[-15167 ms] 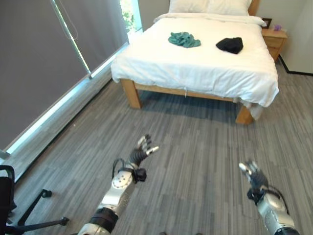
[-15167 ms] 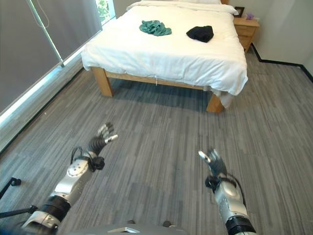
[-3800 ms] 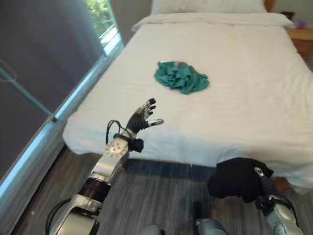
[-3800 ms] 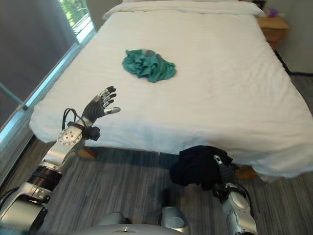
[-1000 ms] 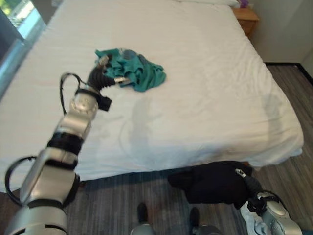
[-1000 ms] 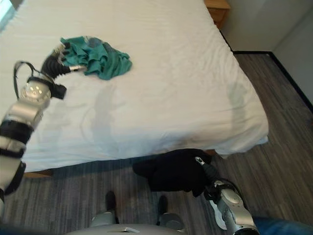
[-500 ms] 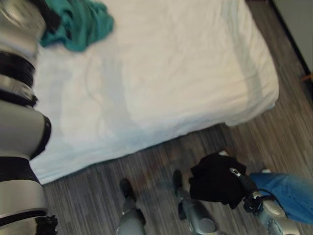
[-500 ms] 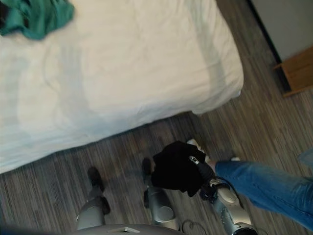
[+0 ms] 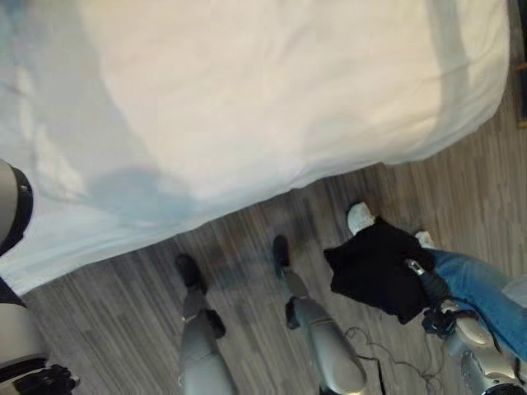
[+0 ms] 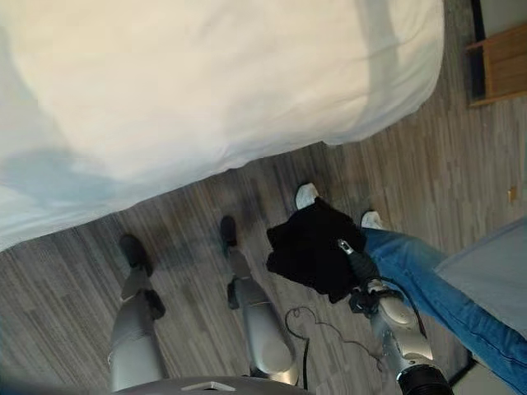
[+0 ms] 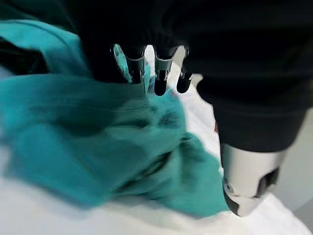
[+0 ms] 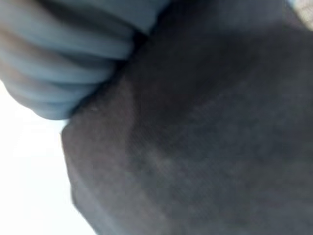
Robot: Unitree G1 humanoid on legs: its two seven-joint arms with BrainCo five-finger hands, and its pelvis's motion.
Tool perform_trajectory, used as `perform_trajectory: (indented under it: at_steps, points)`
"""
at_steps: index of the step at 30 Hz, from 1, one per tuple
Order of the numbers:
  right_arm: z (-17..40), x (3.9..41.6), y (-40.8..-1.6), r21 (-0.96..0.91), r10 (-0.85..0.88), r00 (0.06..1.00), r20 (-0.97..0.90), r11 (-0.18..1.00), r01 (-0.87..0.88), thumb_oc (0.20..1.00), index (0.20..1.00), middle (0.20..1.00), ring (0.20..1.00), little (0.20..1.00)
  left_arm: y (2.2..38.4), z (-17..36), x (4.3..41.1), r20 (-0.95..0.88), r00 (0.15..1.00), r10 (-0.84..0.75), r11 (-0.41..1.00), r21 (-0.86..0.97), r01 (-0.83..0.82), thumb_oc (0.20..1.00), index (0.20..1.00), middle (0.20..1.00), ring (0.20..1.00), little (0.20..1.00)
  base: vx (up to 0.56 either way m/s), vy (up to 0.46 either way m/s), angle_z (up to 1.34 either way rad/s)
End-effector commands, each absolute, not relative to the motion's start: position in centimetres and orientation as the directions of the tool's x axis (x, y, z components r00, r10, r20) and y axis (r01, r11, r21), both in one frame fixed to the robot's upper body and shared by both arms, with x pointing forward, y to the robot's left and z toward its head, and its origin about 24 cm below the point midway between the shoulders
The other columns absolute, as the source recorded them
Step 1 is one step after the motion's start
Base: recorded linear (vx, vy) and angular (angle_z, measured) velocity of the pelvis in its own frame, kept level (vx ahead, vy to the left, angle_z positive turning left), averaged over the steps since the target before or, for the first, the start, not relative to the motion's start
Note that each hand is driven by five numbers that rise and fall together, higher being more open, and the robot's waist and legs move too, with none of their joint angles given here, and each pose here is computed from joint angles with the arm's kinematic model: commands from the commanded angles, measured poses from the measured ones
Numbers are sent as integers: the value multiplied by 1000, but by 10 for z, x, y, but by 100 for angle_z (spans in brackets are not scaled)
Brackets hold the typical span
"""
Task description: Pick up bed clothes into laundry basket.
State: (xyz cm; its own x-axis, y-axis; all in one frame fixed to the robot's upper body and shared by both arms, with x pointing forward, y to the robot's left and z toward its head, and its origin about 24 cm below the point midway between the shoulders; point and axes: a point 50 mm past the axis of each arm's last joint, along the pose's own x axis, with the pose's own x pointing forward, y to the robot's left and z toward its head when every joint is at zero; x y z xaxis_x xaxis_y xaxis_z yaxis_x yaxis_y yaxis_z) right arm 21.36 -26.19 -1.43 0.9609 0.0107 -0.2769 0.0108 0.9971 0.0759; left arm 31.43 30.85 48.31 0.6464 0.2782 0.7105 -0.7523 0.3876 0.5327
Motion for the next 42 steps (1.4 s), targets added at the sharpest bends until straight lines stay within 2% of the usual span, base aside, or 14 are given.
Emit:
perform_trajectory:
  at_steps: [1,10,11,12,13,17,23,26,30,32,35,38,41,42]
  points:
    - [-1,219,-281,70,-94,975,-200,992,110,200,200,200,200,200,316,508,289,782,542,308,422,398,-814,1000,1000,1000,1000,1000,6,15,14]
    - [17,234,-263,23,-16,992,-122,1000,19,200,200,200,200,200,326,476,311,681,657,323,497,468,-731,1000,1000,1000,1000,1000,2,-10,7]
    - [12,228,-264,14,-14,990,-141,1000,17,200,200,200,200,200,316,475,316,685,674,277,505,494,-708,551,551,551,551,551,0,0,0]
    - [12,227,-265,13,-15,990,-142,1000,17,200,200,200,200,200,316,474,317,684,675,277,506,494,-707,432,432,432,432,432,0,0,0]
    - [10,224,-266,4,-15,988,-154,1000,16,200,200,200,200,200,307,474,321,689,682,245,551,480,-683,200,200,200,200,200,1,-10,3]
    - [10,221,-267,-19,7,986,-169,1000,-10,200,200,200,200,200,293,470,330,682,706,192,550,521,-653,200,200,200,200,200,-10,-8,7]
    - [12,218,-270,-59,52,981,-187,996,-64,200,200,200,200,200,255,477,339,683,730,40,377,666,-644,200,200,200,200,200,-15,-10,3]
    - [10,216,-271,-60,55,979,-196,996,-68,200,200,200,200,200,243,474,343,684,729,-11,398,672,-625,200,200,200,200,200,-7,-19,0]
    - [0,209,-267,-54,63,970,-235,995,-78,200,200,200,200,200,224,442,356,670,733,-115,534,664,-523,200,200,200,200,200,-7,-50,-1]
    - [-11,201,-258,-24,64,963,-262,997,-73,200,200,200,200,200,207,397,360,658,723,-211,723,603,-337,200,200,200,200,200,11,-45,-1]
    - [-18,194,-260,-35,49,954,-295,997,-62,200,200,200,200,200,205,360,360,629,742,-233,819,538,-199,200,200,200,200,200,-20,-18,-6]
    - [-20,187,-268,-60,-1,949,-314,998,-19,200,200,200,200,200,205,279,357,551,805,-218,952,301,52,200,200,200,200,200,24,-18,3]
    - [-21,184,-272,-73,-28,947,-321,997,5,200,200,200,200,200,211,251,350,511,835,-205,963,256,80,200,200,200,200,200,20,-93,12]
    - [-16,184,-277,-78,-54,953,-298,996,33,200,200,200,200,200,224,205,334,463,878,-122,992,78,97,200,200,200,200,200,-23,-128,10]
